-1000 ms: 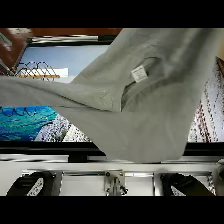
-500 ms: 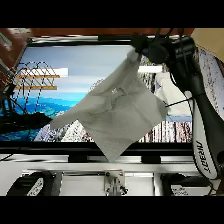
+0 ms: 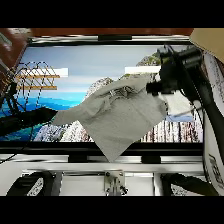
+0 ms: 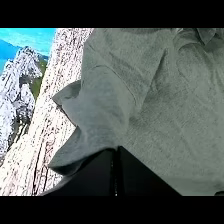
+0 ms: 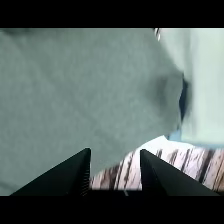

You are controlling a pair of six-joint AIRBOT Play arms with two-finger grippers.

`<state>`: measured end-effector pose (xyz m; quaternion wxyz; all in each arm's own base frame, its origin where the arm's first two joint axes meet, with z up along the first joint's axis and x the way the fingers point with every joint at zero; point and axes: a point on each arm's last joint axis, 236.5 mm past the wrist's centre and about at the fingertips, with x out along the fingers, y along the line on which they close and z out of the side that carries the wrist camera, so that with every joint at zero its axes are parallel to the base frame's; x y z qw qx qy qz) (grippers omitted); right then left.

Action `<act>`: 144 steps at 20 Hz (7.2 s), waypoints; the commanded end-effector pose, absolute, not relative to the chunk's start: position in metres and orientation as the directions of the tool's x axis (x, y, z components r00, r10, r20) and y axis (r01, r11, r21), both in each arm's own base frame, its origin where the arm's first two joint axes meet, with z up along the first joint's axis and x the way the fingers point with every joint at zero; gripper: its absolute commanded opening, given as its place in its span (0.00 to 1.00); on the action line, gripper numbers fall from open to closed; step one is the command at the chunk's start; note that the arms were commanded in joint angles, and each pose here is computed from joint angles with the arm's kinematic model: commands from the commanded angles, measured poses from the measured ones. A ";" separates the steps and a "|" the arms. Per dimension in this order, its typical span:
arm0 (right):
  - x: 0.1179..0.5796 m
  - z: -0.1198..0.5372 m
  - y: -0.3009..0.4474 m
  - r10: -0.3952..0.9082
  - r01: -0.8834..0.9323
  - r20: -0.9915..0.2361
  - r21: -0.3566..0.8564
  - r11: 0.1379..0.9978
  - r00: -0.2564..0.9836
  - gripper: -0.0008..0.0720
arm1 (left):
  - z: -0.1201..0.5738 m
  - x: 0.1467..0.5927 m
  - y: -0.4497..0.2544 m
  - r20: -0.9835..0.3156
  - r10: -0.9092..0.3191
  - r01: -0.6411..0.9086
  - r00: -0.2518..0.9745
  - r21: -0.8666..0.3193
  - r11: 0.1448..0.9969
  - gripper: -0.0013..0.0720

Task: Fold the shirts.

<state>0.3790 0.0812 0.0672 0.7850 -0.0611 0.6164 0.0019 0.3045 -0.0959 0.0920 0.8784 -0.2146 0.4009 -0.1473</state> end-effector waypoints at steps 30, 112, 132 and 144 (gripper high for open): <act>0.267 -0.104 0.161 0.408 0.351 -0.896 0.444 0.825 0.173 0.11 | 0.084 0.289 -0.105 -0.673 -0.471 0.139 0.570 -0.486 0.863 0.06; 0.424 0.228 0.045 0.335 -0.014 -0.540 0.513 0.858 0.772 0.10 | 0.371 0.377 -0.023 -0.129 -0.117 0.113 0.985 -0.037 0.993 0.06; 0.503 0.058 0.076 0.395 0.087 -0.712 0.537 0.839 0.581 0.77 | 0.054 0.376 -0.054 -0.897 -0.399 -0.055 0.189 -0.415 0.908 0.93; 0.402 0.003 0.022 0.416 0.103 -0.880 0.446 0.889 0.228 0.77 | -0.073 0.252 -0.081 -0.888 -0.454 -0.290 0.075 -0.455 0.842 0.93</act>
